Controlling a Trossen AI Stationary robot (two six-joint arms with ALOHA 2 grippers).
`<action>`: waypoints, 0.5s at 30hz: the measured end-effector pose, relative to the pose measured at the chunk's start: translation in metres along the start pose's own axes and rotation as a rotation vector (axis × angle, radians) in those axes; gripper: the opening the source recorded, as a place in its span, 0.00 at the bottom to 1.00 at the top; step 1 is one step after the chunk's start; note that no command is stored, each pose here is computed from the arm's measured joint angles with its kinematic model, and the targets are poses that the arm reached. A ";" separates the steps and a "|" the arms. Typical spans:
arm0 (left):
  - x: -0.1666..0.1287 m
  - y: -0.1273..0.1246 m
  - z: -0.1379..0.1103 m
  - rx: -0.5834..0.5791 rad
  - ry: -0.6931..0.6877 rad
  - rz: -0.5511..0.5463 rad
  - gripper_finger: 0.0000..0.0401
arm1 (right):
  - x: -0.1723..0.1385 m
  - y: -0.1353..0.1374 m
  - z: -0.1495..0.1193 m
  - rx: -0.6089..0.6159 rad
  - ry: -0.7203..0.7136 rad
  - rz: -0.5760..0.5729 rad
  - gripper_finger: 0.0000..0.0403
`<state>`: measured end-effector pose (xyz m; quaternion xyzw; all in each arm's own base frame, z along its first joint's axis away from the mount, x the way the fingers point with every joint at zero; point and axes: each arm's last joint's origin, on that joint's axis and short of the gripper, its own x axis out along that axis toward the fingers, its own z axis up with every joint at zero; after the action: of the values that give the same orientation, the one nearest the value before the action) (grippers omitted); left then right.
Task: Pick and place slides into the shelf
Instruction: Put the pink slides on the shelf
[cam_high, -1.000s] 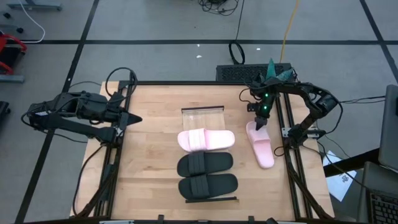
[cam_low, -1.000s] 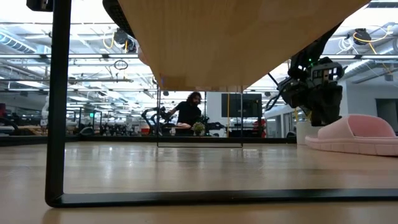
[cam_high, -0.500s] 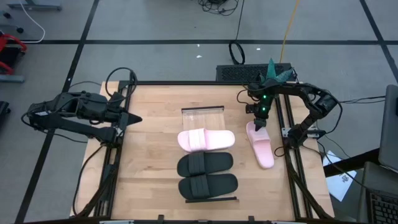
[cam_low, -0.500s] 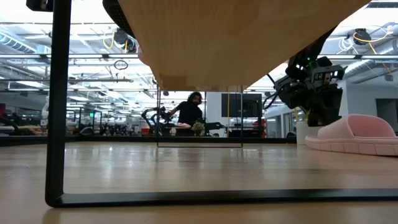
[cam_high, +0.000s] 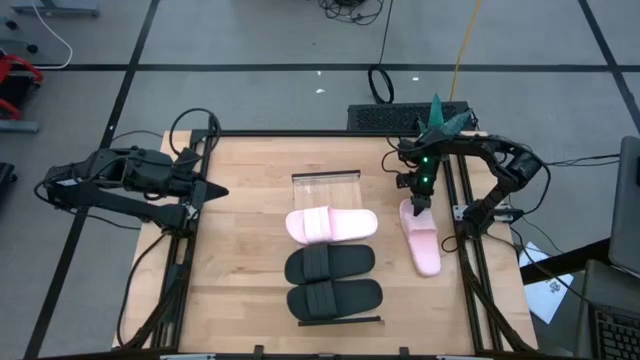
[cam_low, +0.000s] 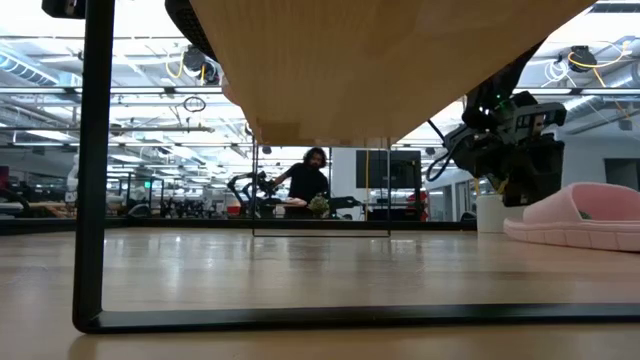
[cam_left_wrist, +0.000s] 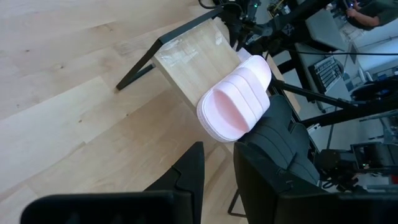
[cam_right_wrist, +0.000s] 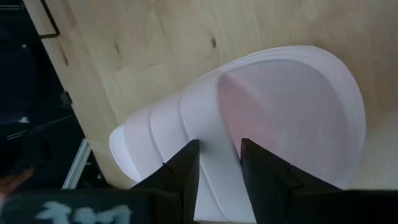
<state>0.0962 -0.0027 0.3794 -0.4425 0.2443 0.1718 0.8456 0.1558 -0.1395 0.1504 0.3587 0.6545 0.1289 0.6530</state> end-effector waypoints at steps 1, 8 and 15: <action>0.000 0.000 0.000 0.000 0.000 0.000 0.21 | 0.000 0.000 0.000 0.001 0.001 0.001 0.27; 0.000 0.000 0.000 0.000 0.000 0.000 0.21 | 0.000 0.000 -0.001 0.004 0.004 0.006 0.21; 0.000 0.000 0.000 0.003 0.001 -0.001 0.21 | 0.001 0.001 -0.001 -0.018 0.013 0.009 0.06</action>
<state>0.0962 -0.0027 0.3794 -0.4414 0.2449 0.1707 0.8462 0.1552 -0.1379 0.1510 0.3549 0.6559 0.1403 0.6513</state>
